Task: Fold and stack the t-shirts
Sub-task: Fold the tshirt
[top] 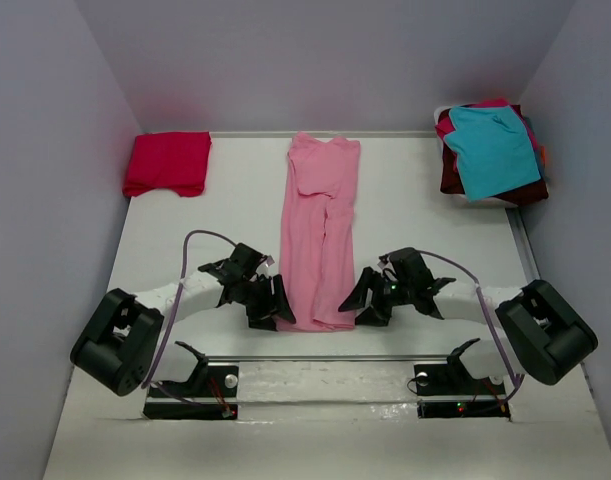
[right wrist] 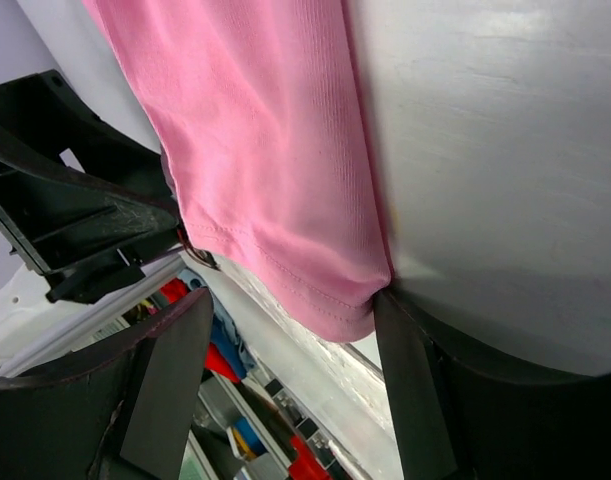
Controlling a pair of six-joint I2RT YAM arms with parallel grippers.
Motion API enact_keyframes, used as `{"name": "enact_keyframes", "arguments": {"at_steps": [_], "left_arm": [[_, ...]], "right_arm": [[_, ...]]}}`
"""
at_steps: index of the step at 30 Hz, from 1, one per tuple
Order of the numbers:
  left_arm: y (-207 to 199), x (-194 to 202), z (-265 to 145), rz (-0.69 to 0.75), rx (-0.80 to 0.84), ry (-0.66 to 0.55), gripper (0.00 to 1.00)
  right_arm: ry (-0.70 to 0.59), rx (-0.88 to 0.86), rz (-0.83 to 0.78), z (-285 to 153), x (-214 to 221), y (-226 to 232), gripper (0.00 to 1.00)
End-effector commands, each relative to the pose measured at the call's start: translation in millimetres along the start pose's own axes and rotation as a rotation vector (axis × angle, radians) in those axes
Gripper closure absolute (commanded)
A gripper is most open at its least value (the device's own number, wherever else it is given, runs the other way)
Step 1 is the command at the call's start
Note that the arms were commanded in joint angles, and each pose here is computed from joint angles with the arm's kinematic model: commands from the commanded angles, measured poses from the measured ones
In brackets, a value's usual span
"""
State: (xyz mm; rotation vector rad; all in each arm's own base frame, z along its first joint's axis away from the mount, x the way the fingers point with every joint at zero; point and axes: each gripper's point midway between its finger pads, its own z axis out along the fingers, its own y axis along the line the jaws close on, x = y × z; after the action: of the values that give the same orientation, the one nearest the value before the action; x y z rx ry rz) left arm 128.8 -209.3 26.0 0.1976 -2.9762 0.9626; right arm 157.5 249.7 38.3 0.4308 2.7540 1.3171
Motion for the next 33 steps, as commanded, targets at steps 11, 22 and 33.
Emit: {"name": "enact_keyframes", "arguments": {"at_steps": [11,22,33], "left_arm": [[9.0,-3.4,5.0,0.009,-0.033,-0.013,0.58],[11.4,-2.5,6.1,0.015,-0.037,-0.011,0.65],[12.1,-1.0,3.2,0.021,-0.040,-0.014,0.65]], "right_arm": [[-0.031,0.054,0.018,-4.5,1.7,-15.1,0.43],[0.025,0.095,0.033,-8.6,16.2,-28.5,0.38],[0.013,0.088,0.052,5.4,11.4,-39.9,0.38]]}}
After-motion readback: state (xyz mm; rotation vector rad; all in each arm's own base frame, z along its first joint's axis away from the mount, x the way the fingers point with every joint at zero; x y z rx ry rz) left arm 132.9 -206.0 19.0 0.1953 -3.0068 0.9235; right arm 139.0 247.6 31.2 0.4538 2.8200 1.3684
